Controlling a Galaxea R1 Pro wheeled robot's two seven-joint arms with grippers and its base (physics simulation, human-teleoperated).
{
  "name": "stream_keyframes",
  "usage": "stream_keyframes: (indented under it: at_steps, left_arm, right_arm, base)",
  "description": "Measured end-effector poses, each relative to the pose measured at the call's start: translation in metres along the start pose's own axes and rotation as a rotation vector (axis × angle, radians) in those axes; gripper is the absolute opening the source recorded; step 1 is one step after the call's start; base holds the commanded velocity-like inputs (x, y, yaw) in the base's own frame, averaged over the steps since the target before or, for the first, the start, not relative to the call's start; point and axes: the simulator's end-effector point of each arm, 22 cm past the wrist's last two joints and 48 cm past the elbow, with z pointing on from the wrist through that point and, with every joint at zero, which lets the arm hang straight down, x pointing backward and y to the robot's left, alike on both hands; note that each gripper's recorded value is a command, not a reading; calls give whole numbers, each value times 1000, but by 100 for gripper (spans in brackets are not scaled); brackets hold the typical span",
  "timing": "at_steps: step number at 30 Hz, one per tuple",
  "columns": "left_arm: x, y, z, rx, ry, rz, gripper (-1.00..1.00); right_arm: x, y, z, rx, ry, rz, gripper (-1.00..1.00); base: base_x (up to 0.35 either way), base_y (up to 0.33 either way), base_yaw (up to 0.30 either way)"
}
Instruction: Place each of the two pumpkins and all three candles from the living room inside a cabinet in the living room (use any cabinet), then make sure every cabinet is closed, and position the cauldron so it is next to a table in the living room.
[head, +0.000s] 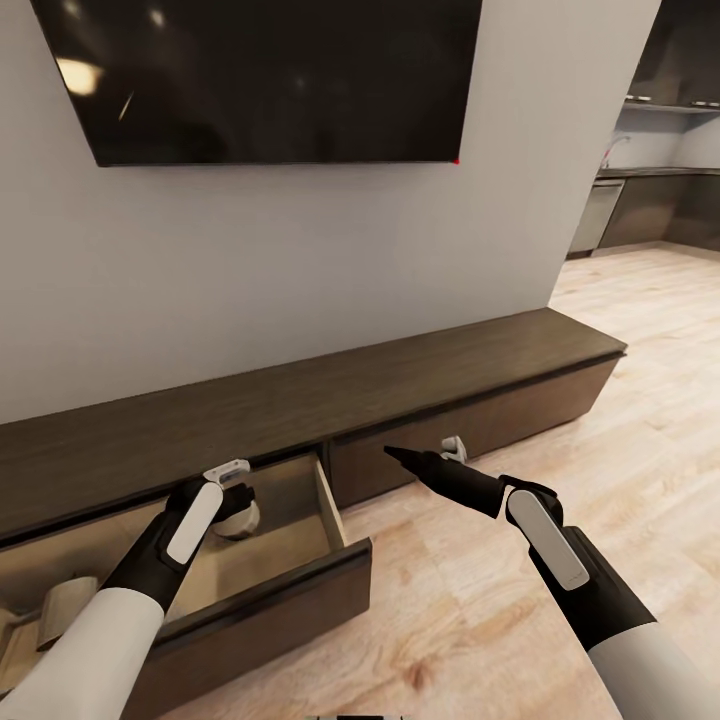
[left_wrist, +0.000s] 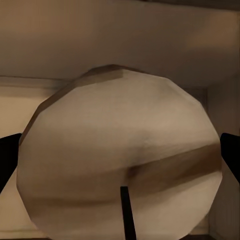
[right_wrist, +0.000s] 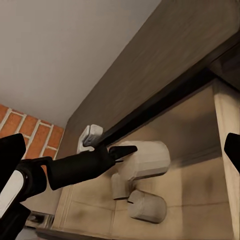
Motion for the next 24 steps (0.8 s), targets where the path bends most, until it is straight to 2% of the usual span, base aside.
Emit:
stream_keyframes:
  at_steps: [5,16,24]
  left_arm:
    - [0,0,0,1,0,0,-100]
    - [0,0,0,1,1,-1,-100]
    - [14,3,16,-12,32,3,-100]
  right_arm:
    - [0,0,0,0,0,0,100]
    - [0,0,0,0,0,1,100]
    - [8,-17,4,11,12,27,100]
  base:
    - [152,0,0]
    - [8,0,0]
    - [0,0,0]
